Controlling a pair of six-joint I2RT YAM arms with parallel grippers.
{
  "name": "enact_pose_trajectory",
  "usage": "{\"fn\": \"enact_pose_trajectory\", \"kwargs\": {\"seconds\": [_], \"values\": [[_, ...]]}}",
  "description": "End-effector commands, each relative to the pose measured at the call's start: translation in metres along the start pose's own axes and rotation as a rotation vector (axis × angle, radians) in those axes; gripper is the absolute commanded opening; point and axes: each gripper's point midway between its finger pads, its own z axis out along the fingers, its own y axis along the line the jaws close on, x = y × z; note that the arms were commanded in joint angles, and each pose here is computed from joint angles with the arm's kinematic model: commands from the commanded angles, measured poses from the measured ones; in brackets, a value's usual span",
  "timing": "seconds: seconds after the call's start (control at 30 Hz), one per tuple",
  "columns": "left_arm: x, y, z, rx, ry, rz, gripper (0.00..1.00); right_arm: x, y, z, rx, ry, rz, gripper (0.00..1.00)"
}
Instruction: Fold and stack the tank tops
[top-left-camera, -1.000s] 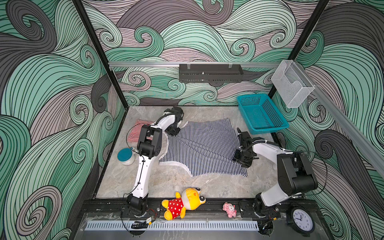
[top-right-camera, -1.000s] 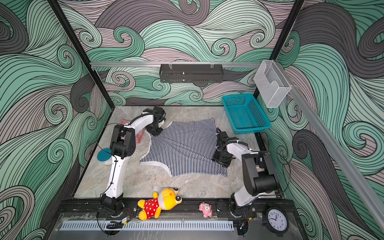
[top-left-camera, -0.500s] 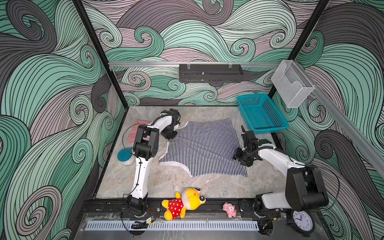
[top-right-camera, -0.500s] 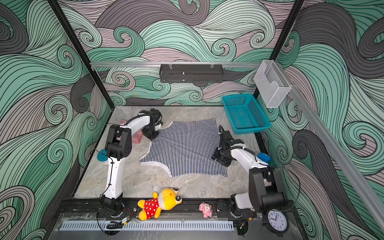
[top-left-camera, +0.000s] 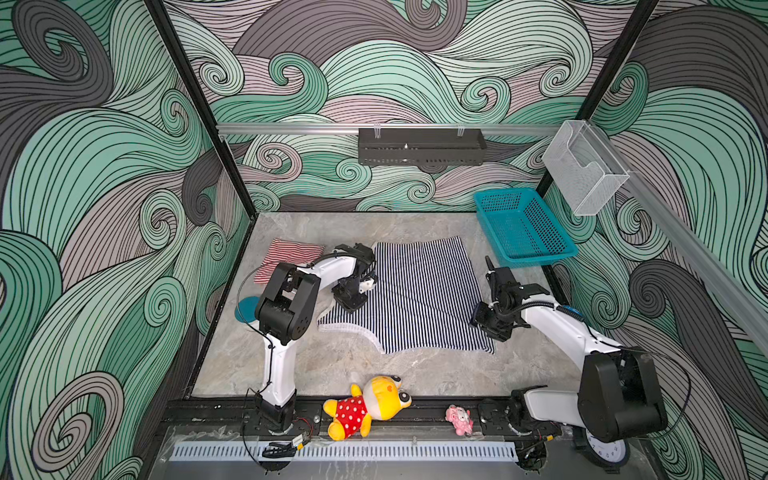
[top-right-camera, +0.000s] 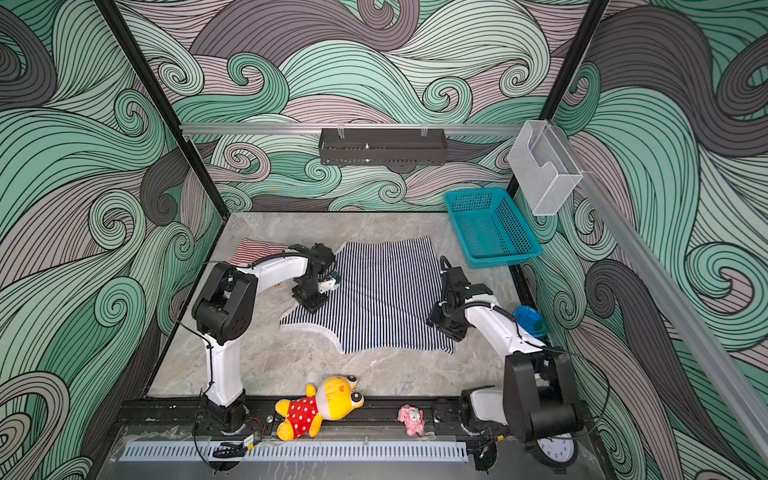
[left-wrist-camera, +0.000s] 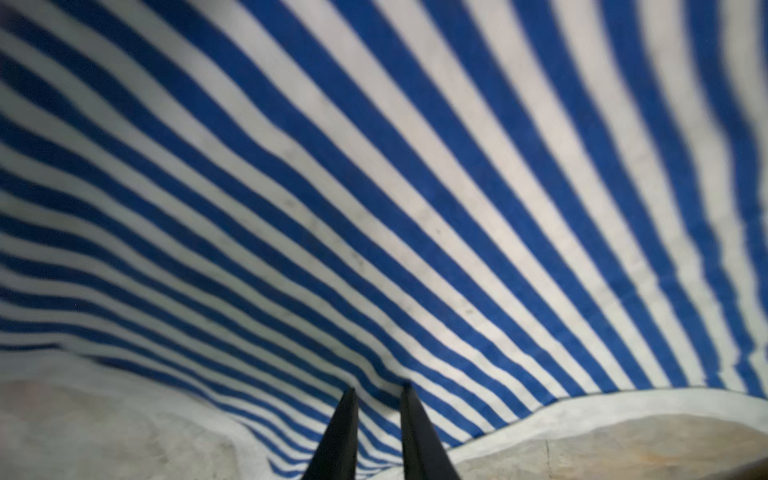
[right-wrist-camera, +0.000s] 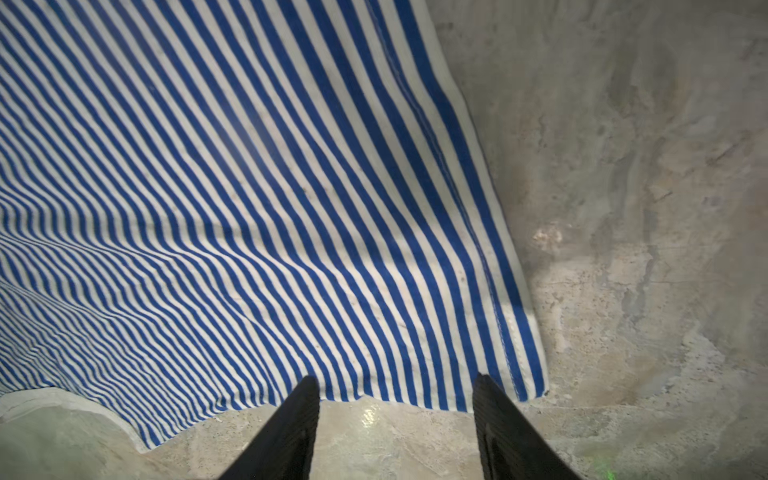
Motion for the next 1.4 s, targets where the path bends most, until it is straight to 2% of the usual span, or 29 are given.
{"fn": "enact_pose_trajectory", "kwargs": {"seconds": [0.0,0.13,0.3,0.57,0.77,1.0,1.37], "values": [[0.004,0.01,0.004,-0.047,-0.008,-0.004,0.23,0.011,-0.014,-0.003,0.037,-0.003,0.046,0.62],[0.017,0.013,0.012,-0.082,0.029,0.009,0.23,0.021,-0.025,-0.005,0.039,-0.004,0.081,0.62],[0.016,0.018,0.003,-0.113,0.009,0.012,0.23,0.032,-0.033,-0.001,0.032,0.018,0.118,0.62],[-0.018,-0.001,-0.055,-0.037,-0.194,0.017,0.25,0.056,-0.043,0.01,0.019,0.066,0.188,0.62],[-0.035,-0.03,-0.079,0.009,-0.319,0.104,0.25,0.058,-0.054,0.015,0.04,0.036,0.259,0.52],[-0.037,-0.061,-0.074,-0.004,-0.359,0.207,0.24,0.046,-0.049,0.017,-0.04,-0.014,0.409,0.43],[-0.036,-0.068,-0.059,-0.043,-0.35,0.223,0.17,0.039,-0.051,0.028,-0.035,-0.006,0.446,0.4]]}}
